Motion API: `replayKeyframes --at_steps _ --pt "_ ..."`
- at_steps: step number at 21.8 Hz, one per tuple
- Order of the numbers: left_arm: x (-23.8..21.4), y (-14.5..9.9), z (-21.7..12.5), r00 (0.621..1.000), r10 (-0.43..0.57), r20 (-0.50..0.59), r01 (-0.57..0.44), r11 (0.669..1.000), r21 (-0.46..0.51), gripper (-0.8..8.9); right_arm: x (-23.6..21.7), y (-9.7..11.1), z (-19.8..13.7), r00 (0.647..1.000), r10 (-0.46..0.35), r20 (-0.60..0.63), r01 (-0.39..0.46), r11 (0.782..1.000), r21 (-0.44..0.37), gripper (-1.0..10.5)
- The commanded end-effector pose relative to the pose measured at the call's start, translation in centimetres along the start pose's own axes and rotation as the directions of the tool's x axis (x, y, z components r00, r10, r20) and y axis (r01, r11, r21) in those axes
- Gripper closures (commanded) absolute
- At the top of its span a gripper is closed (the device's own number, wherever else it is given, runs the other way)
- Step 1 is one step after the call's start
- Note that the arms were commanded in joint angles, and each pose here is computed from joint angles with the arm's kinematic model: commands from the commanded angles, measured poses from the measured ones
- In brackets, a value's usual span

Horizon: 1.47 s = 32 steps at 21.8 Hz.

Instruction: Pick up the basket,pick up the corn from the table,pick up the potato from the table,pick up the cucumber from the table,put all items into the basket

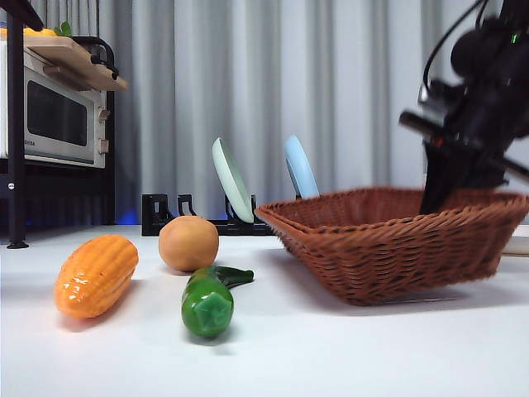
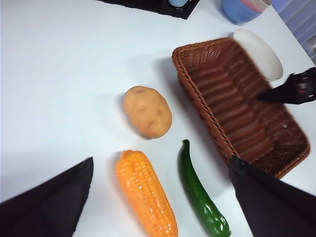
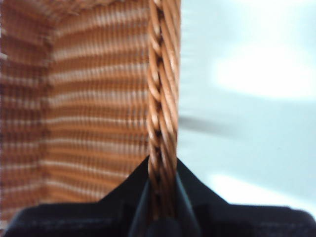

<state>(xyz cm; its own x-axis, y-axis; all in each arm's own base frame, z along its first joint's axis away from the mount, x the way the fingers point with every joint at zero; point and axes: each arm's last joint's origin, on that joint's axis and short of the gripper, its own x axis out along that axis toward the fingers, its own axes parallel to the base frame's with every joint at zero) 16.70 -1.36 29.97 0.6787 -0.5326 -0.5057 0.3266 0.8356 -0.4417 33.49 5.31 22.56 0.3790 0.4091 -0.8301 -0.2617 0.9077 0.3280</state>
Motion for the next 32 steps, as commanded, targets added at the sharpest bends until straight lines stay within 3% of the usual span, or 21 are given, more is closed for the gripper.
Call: replayKeyframes --at_steps 1,6,12,17,20,26,28,30,32 --pt "1.5 0.2 0.5 0.999 -0.027 -0.021 0.027 1.0 -0.006 3.54 -3.2 1.2 0.3 0.994 0.003 0.109 -0.001 1.0 -0.021 9.6" --pt "7.3 -0.1 1.7 0.988 -0.019 -0.152 0.02 1.0 0.007 2.92 -10.0 3.8 -0.7 0.96 0.019 0.281 0.003 0.997 -0.077 9.6" --pt "15.0 -3.0 4.5 0.947 0.172 -0.272 -0.14 0.981 0.133 2.92 -15.1 5.6 -3.0 0.923 0.025 0.383 0.021 0.993 -0.113 9.6" --pt "21.1 -4.1 4.7 0.899 0.244 -0.363 -0.184 0.964 0.193 2.92 -17.1 6.2 -4.0 0.901 0.025 0.432 0.032 0.992 -0.124 9.6" --pt "23.5 -4.0 3.8 0.868 0.337 -0.364 -0.259 0.934 0.247 2.92 -17.5 6.2 -4.3 0.894 -0.027 0.448 0.082 0.991 -0.104 9.6" --pt "26.0 -2.8 2.1 0.841 0.333 -0.427 -0.25 0.938 0.24 3.02 -17.5 6.1 -4.3 0.894 -0.044 0.447 0.096 0.991 -0.095 9.6" --pt "26.2 -2.9 2.1 0.849 0.316 -0.423 -0.233 0.943 0.238 4.84 -17.5 6.1 -4.3 0.894 -0.043 0.447 0.096 0.991 -0.095 9.6" --pt "26.2 -3.0 2.1 0.856 0.303 -0.419 -0.195 0.94 0.28 8.48 -17.5 6.1 -4.3 0.894 -0.044 0.447 0.095 0.991 -0.094 9.6" --pt "25.9 -3.2 2.3 0.859 0.302 -0.413 -0.177 0.933 0.313 8.22 -17.5 6.1 -4.3 0.894 -0.044 0.446 0.096 0.991 -0.094 9.6"
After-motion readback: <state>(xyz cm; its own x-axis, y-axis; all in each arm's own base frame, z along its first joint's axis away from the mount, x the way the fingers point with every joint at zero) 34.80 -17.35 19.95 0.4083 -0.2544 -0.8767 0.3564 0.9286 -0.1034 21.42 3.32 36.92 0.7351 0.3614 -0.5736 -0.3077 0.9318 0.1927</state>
